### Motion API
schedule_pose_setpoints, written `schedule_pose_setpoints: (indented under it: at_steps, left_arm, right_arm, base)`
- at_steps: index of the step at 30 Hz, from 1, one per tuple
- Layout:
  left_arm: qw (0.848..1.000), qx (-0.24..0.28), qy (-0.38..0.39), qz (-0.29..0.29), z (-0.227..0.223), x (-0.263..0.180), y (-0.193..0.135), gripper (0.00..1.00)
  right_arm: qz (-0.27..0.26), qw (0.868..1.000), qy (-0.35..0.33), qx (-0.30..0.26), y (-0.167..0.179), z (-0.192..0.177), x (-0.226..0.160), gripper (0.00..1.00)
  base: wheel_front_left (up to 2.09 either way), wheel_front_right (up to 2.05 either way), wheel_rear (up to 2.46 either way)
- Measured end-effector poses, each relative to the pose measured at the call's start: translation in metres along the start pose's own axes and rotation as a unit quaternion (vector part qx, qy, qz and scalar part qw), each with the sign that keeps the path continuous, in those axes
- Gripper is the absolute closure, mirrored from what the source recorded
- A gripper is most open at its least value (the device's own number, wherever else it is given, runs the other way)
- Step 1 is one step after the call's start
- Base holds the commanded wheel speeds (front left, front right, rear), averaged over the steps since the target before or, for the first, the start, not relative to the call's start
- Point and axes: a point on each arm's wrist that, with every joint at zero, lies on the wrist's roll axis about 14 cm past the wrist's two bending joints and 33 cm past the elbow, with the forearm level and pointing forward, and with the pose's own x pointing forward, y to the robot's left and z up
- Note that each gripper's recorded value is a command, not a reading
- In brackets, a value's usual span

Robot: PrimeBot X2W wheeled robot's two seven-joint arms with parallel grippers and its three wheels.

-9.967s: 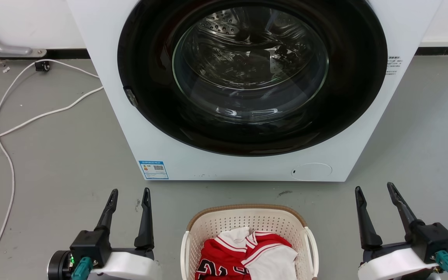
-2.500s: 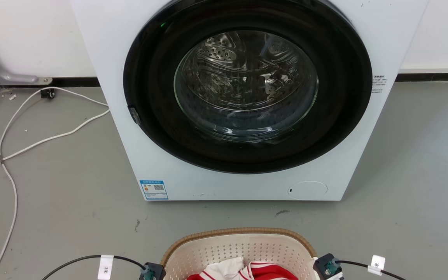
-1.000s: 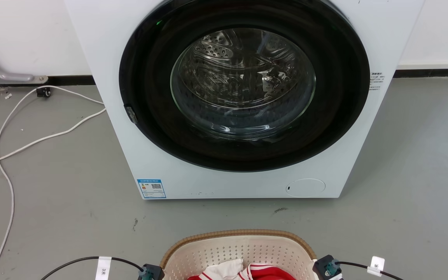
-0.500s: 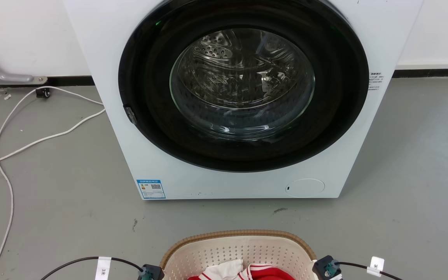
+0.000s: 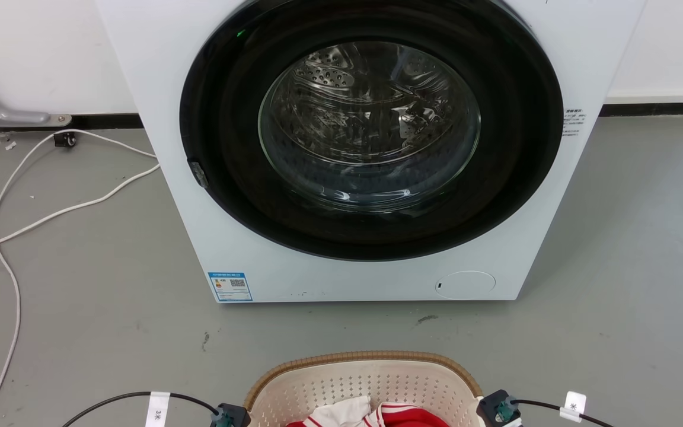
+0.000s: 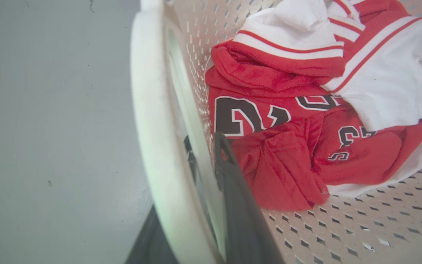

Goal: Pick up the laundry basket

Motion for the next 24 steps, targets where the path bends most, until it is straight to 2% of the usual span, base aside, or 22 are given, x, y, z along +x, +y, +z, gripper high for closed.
schedule_pose_setpoints:
  at_steps: [24]
  left_arm:
    - [1.000,-0.003,0.001,0.000,-0.0006,0.0003,0.0001,1.00]
  right_arm:
    - [0.000,1.000,0.001,0.001,-0.0001,-0.0009,0.0001,1.00]
  base:
    - [0.00,0.00,0.00]
